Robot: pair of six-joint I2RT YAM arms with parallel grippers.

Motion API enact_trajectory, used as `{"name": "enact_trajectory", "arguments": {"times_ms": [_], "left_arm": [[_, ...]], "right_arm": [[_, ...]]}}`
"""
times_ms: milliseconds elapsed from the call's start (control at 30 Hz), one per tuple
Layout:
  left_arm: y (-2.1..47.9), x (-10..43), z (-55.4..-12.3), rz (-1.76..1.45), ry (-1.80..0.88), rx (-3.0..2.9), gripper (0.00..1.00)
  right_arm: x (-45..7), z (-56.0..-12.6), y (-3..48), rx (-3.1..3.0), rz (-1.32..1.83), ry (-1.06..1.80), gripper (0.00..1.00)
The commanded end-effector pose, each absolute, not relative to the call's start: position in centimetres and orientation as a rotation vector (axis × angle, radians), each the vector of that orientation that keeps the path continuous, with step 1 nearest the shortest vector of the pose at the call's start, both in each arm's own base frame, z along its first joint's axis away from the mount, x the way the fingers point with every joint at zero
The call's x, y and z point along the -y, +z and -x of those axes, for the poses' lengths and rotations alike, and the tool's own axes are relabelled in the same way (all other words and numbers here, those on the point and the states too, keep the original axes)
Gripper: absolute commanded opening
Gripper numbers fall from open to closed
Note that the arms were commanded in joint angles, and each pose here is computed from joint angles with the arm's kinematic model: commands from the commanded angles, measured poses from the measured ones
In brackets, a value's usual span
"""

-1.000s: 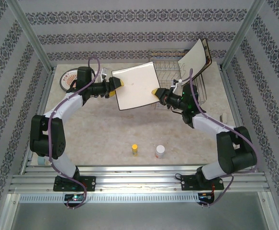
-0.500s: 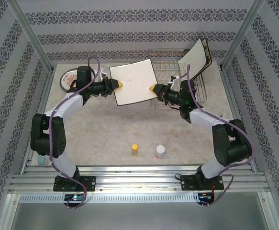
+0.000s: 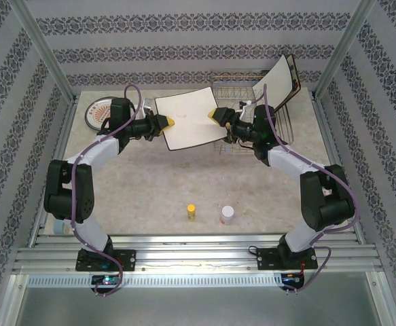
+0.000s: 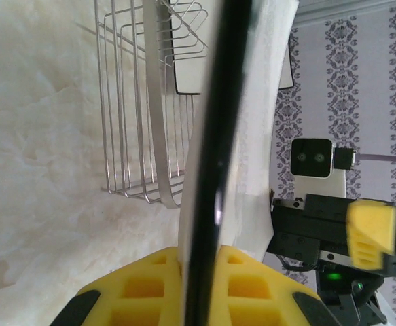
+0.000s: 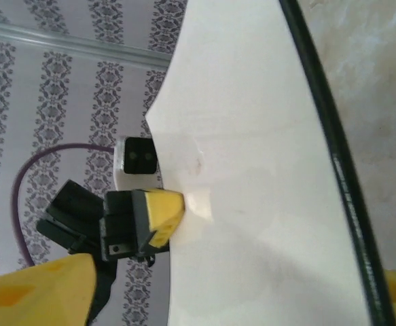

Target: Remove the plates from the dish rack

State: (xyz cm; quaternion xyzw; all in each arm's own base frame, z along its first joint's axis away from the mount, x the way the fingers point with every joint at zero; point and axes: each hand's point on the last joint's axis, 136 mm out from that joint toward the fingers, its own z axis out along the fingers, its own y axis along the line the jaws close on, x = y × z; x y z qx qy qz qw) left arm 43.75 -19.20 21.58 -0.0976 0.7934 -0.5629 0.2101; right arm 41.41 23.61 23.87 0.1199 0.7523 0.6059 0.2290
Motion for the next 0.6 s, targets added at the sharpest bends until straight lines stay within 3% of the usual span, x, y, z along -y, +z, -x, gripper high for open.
{"name": "enact_trajectory", "arguments": {"times_ms": [0, 267, 567], "left_arm": [[26.2, 19.8, -44.8, 0.173, -1.569, -2.023, 0.00], [29.8, 17.5, -44.7, 0.285, -1.431, -1.915, 0.00], [31.2, 10.6, -43.5, 0.641, -1.057, -1.708, 0.00]], "right_arm": [[-22.0, -41.7, 27.0, -2.047, -0.237, 1.552, 0.98], [-15.4, -40.1, 26.8, -2.263, -0.272, 1.081, 0.98], [-9.6, -35.7, 27.3, -2.443, -0.160, 0.587, 0.98]]}}
